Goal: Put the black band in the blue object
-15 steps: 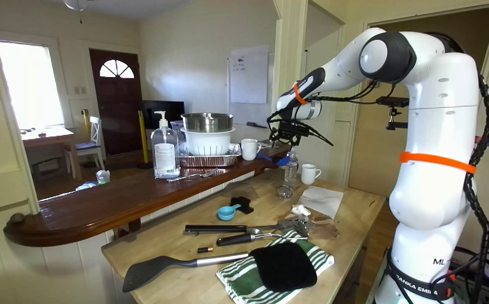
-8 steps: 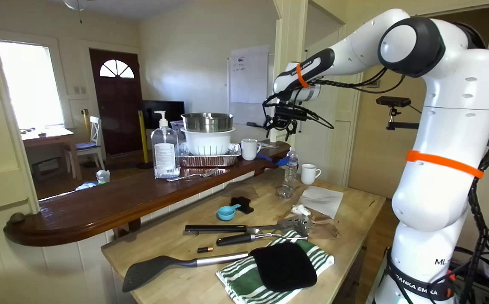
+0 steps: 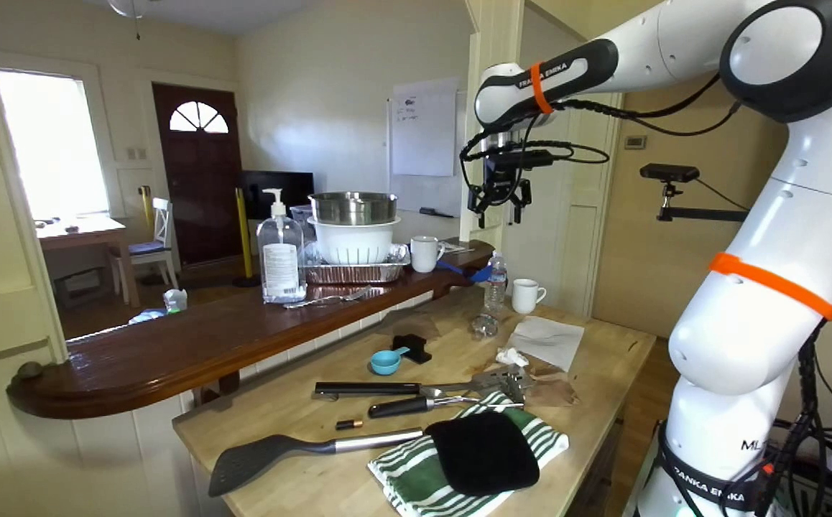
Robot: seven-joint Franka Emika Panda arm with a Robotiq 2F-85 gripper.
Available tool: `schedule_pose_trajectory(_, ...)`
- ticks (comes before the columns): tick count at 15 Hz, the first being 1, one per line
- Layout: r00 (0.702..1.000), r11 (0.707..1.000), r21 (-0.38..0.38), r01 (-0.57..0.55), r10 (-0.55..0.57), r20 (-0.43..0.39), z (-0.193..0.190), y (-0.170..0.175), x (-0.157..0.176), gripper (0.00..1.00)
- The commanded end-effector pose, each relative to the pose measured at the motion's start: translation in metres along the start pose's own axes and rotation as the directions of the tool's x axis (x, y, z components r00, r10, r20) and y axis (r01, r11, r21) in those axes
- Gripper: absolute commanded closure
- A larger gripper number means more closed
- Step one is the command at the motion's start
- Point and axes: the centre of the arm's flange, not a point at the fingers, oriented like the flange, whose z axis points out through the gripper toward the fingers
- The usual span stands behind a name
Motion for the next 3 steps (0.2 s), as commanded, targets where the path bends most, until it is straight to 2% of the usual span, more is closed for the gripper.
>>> schedule_pose_trajectory(1,1.000,1.000,-0.004,0.005,-0.005,-0.004,-0.0025,0.0016,-0.0025,0.00)
schedule_pose_trajectory(3,1.000,1.000,-0.010,0.011,-0.011,-0.001,0.0001,0.0024,-0.0041,0.00)
